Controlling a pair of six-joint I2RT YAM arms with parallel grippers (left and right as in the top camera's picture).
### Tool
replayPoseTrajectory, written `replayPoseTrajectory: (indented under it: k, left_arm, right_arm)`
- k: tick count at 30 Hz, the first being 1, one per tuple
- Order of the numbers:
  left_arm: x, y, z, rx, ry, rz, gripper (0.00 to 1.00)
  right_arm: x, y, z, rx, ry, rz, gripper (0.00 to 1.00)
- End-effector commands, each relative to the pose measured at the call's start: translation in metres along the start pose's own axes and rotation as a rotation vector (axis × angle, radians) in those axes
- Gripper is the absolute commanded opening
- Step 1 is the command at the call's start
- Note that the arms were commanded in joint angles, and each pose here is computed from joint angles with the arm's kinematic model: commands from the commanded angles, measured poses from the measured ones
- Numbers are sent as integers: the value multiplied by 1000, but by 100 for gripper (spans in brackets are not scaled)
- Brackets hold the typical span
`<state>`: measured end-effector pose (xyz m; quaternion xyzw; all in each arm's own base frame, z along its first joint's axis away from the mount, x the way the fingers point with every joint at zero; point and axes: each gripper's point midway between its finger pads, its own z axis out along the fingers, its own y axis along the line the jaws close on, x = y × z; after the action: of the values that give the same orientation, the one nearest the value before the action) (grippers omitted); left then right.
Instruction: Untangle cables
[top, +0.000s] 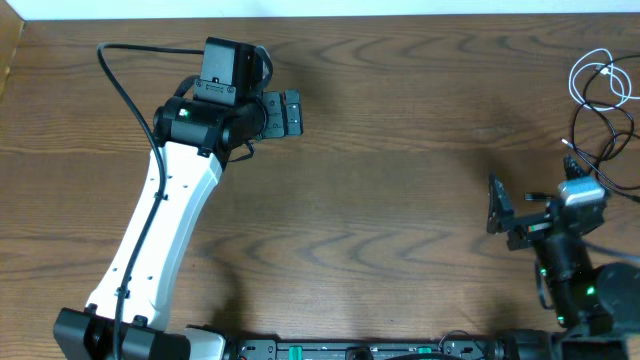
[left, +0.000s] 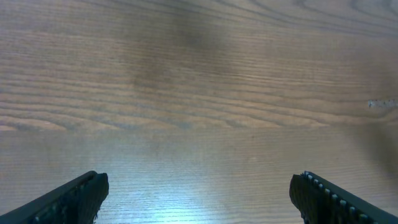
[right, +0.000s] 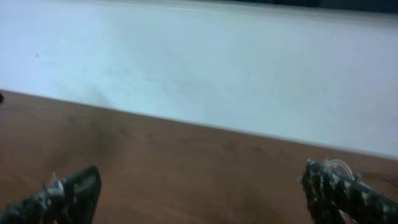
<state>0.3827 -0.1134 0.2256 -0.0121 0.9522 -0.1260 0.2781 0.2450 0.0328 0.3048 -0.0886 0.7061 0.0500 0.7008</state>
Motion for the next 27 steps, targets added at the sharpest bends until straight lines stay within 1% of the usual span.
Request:
replayPoseTrajectory:
  k: [1,8,17,21,27]
  left_arm:
    - [-3,0,-7,0,-21,6,98]
    - [-3,0,-7,0,-21,6,98]
    - [-3,0,-7,0,-21,6,98]
    - [-3,0,-7,0,-21,6,98]
    - [-3,0,-7,0,-21,6,98]
  right_arm:
    - [22,0,1,9,-37,4,99]
    - [56,4,-2,6,-104,5,99]
    - [85,6,-1,8,-148,-3,99]
    - [100,7,0,7,-132,0,99]
    - [109,1,-1,43,-96,8,99]
